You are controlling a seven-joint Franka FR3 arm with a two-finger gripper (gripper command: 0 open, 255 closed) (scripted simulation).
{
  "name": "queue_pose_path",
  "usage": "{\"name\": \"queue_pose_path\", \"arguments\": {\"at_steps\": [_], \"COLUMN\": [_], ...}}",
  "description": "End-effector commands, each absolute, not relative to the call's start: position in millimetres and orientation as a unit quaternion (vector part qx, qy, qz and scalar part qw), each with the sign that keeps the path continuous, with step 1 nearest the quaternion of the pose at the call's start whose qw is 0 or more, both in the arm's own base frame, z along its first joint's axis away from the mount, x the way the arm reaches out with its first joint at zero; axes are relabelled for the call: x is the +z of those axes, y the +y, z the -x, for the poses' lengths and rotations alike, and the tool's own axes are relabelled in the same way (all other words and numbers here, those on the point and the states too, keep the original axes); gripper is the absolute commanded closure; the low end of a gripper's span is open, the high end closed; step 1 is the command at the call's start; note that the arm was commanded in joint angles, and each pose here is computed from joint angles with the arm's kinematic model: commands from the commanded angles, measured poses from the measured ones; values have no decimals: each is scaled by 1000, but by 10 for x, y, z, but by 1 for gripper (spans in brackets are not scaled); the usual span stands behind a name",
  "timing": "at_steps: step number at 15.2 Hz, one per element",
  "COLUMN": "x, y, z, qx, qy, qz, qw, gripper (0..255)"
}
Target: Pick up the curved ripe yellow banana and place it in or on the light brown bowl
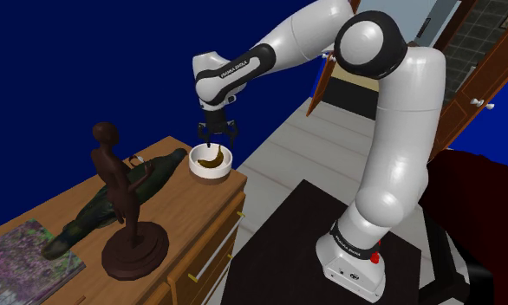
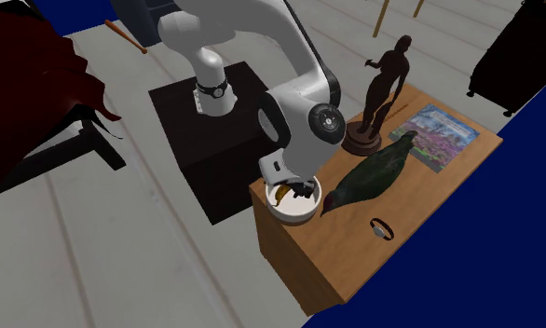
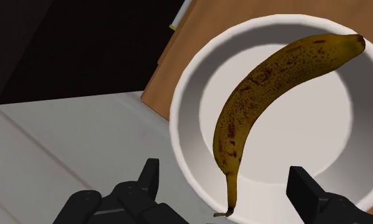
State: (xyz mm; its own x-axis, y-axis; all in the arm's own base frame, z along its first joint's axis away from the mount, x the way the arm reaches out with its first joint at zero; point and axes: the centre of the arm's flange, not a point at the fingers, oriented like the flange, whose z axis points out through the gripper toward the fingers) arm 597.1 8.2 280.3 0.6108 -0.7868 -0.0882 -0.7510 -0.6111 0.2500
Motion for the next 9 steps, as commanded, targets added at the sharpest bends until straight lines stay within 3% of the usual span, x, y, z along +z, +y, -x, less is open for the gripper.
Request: {"name": "queue_pose_path", "arguments": {"at_steps": [1,9], "x": [3031,3131], "y": [97,106], "z": [-6044,-6070], "qx": [-95,-95], "qy": [-431,-431], "qz": [-892,-892], "qw": [94,94], "gripper": [0,0]}}
